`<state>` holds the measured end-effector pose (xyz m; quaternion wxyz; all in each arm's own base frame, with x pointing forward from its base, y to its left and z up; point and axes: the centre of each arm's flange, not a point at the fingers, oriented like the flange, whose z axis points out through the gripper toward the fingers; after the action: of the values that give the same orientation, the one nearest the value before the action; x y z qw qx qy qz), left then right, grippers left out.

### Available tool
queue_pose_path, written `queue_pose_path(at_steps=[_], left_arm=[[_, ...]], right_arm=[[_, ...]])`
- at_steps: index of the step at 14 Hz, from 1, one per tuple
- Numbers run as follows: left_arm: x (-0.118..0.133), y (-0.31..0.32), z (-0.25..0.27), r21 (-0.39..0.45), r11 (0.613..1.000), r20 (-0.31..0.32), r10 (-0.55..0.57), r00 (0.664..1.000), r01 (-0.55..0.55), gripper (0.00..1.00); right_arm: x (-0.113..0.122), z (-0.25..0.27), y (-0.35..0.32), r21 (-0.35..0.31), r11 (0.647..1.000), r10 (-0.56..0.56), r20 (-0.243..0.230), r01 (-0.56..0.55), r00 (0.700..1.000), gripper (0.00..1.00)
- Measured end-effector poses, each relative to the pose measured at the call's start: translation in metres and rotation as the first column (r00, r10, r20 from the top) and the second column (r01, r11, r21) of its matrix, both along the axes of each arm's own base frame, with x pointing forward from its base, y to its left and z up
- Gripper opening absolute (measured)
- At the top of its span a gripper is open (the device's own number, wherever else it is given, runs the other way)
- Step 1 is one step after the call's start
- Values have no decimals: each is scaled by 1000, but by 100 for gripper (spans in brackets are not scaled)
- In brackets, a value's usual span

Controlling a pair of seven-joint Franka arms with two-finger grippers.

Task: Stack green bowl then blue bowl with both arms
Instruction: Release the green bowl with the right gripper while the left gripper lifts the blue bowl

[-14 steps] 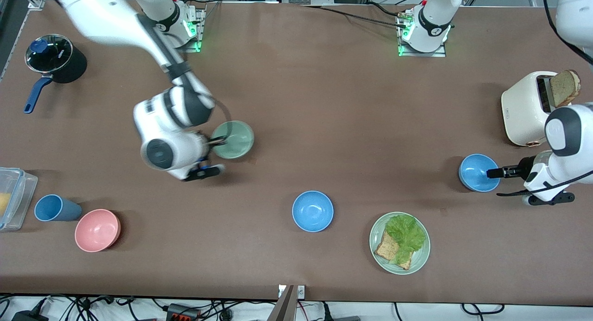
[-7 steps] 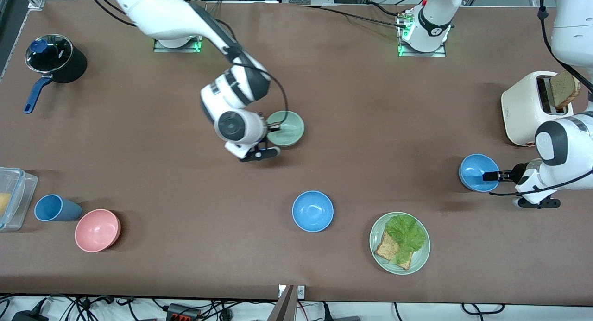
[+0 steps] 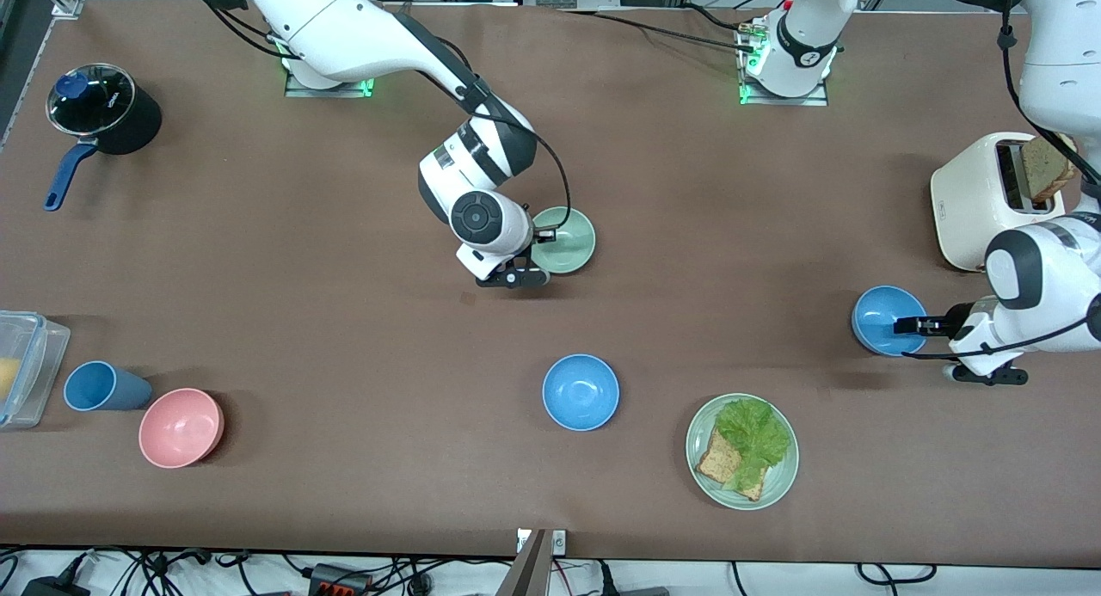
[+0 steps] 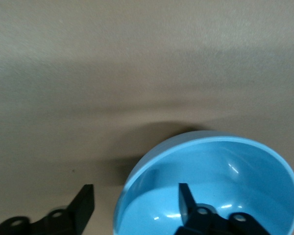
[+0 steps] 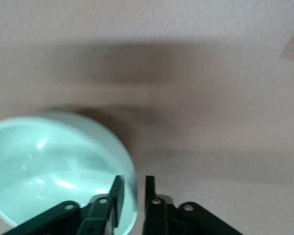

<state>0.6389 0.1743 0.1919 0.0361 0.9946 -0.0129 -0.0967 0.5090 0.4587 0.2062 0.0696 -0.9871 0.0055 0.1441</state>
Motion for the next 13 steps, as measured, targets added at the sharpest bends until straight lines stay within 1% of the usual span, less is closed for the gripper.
queue_pose_path(at_steps=[1, 2, 3, 4, 5, 6, 7, 9, 10, 11, 13], left_arm=[[-1, -1, -2, -2, 1000, -2, -8, 1000, 8, 63], [-1, -1, -2, -4, 1000, -1, -15, 1000, 15, 53], [-1, -1, -1, -7, 1000, 0, -27, 1000, 27, 41], [-1, -3, 0, -9, 999, 2, -35, 999, 35, 31], [0, -4, 2, -12, 999, 0, -42, 999, 42, 19], [-1, -6, 6, -18, 999, -10, -52, 999, 52, 7], [-1, -9, 14, -23, 998, -21, -59, 998, 59, 5], [-2, -17, 33, -34, 997, -38, -73, 997, 71, 5], [-2, -26, 45, -43, 996, -49, -83, 995, 81, 5], [-2, -37, 60, -52, 995, -59, -93, 994, 90, 5], [-2, -69, 96, -60, 995, -84, -80, 993, 75, 5]], right_arm=[[8, 10, 1, 5, 1000, -7, 13, 7, 1000, 37], [19, 26, -1, 3, 1000, -8, 25, 8, 1000, 49], [33, 49, -8, -5, 1000, -13, 39, 13, 999, 58], [51, 78, -23, -19, 1000, -22, 59, 23, 998, 70], [71, 109, -47, -42, 999, -29, 88, 33, 996, 79], [90, 139, -75, -68, 997, -31, 124, 39, 992, 90], [108, 166, -107, -83, 995, -41, 159, 55, 986, 99], [136, 202, -170, -80, 992, -79, 208, 98, 975, 100], [148, 214, -203, -75, 992, -80, 227, 99, 971, 100], [158, 224, -234, -71, 993, -71, 243, 91, 967, 100], [169, 245, -290, -79, 994, -57, 264, 81, 963, 100]])
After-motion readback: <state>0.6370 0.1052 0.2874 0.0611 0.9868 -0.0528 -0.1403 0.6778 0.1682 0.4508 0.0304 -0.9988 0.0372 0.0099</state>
